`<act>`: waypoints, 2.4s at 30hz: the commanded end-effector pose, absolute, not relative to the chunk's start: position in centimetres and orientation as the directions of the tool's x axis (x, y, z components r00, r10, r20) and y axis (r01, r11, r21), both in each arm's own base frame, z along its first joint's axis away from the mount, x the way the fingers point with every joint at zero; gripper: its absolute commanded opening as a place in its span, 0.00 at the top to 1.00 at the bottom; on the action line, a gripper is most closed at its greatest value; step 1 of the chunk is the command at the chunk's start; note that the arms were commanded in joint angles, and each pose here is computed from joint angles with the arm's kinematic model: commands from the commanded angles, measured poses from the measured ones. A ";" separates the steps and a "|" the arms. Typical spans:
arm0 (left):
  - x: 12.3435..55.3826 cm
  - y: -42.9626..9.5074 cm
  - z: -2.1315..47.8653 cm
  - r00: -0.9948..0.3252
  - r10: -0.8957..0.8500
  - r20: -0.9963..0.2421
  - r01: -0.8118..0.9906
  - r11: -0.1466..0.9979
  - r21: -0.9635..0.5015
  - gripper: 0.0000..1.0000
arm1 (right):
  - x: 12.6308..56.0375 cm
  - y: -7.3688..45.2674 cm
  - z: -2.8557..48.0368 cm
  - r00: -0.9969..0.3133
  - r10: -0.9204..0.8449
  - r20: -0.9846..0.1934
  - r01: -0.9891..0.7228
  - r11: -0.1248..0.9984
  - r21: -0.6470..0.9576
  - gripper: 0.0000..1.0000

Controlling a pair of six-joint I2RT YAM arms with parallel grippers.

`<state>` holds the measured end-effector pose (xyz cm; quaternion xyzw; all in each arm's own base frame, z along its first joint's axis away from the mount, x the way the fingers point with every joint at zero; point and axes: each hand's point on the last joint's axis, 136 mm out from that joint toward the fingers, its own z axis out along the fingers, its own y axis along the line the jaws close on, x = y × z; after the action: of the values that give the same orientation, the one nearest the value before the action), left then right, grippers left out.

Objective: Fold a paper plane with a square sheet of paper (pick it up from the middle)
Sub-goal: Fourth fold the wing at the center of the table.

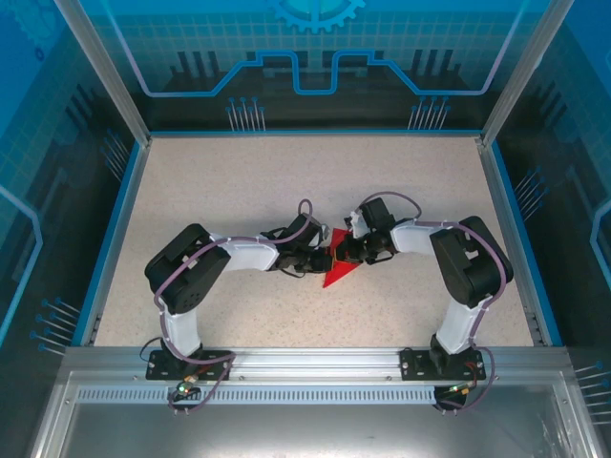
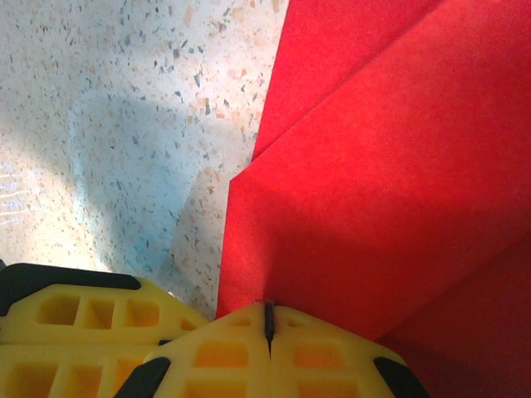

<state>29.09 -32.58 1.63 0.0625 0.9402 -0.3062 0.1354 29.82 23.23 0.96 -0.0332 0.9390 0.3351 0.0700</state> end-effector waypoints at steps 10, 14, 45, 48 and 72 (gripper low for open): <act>29.9 -33.7 7.0 -0.914 0.043 -0.404 0.296 0.751 -0.591 0.96 | 27.0 20.1 -4.0 -1.000 0.012 -0.017 0.002 0.864 0.504 0.99; 29.8 -33.8 6.2 -0.922 0.045 -0.386 0.286 0.751 -0.595 0.96 | 27.0 20.0 -4.2 -1.000 0.013 -0.011 0.005 0.868 0.496 1.00; 26.3 -30.9 -1.9 -0.973 0.169 -0.156 0.220 0.882 -0.417 1.00 | 30.5 21.8 -0.8 -0.988 0.080 -0.134 -0.015 0.805 0.593 1.00; 26.0 -30.6 -2.1 -0.975 0.169 -0.144 0.214 0.888 -0.406 1.00 | 30.8 20.1 -1.7 -0.985 0.120 -0.121 0.033 0.831 0.555 1.00; 27.8 -31.9 1.4 -0.958 0.156 -0.242 0.250 0.868 -0.428 1.00 | 31.6 18.4 0.0 -0.974 0.164 -0.153 0.055 0.835 0.547 1.00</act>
<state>29.31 -33.15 1.65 0.0977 0.9505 -0.2677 0.1235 33.17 18.46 2.00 0.0508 0.9447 0.2958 0.1321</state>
